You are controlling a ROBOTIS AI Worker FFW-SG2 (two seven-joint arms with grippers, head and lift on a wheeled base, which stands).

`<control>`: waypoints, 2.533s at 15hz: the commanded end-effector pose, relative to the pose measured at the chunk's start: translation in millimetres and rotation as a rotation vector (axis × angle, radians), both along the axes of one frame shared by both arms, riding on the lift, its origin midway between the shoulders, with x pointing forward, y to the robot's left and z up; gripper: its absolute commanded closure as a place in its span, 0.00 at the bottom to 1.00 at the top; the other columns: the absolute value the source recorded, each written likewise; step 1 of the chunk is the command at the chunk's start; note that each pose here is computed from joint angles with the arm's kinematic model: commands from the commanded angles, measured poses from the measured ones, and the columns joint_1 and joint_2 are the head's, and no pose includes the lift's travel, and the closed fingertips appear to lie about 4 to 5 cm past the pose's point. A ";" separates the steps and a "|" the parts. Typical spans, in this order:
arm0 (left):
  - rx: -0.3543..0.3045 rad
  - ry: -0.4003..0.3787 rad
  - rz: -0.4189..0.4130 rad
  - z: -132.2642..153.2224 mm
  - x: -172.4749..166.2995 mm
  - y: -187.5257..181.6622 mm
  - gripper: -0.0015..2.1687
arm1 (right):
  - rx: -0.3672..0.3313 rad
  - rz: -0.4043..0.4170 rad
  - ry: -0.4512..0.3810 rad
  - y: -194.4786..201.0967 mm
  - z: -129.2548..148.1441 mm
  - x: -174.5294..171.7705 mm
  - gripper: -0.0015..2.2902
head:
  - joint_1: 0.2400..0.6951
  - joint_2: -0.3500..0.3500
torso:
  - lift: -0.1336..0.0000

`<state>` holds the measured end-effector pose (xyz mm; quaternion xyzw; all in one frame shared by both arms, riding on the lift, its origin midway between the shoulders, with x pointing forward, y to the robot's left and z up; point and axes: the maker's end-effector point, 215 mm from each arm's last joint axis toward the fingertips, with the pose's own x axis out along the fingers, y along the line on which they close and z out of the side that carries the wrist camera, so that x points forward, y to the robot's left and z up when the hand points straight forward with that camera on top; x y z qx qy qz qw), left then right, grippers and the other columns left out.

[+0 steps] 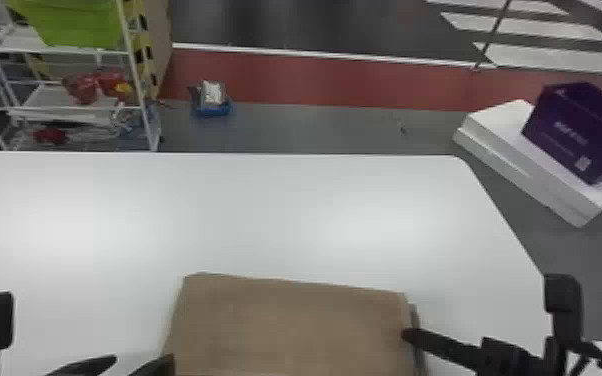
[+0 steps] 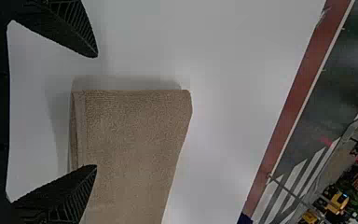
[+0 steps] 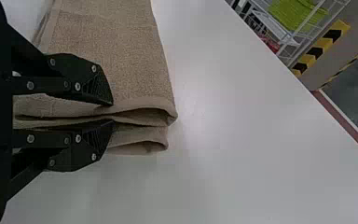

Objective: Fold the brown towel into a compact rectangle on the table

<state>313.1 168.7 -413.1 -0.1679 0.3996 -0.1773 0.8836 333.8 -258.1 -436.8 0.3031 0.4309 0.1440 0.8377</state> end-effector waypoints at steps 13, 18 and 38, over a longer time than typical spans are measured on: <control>-0.046 -0.108 -0.031 20.0 25.5 -20.7 0.02 | -0.003 -0.083 -0.059 -41.4 13.1 -7.4 0.03 | 1.00 0.12 | 0.08; -0.117 -0.098 -0.072 19.7 16.7 -35.4 0.02 | 0.017 -0.036 -0.033 -13.9 -0.2 6.5 0.06 | 1.00 0.12 | 0.08; -0.210 -0.296 -0.110 60.5 32.7 -59.8 0.04 | 0.033 0.111 -0.024 62.5 -12.9 32.9 0.08 | 1.00 0.34 | 0.08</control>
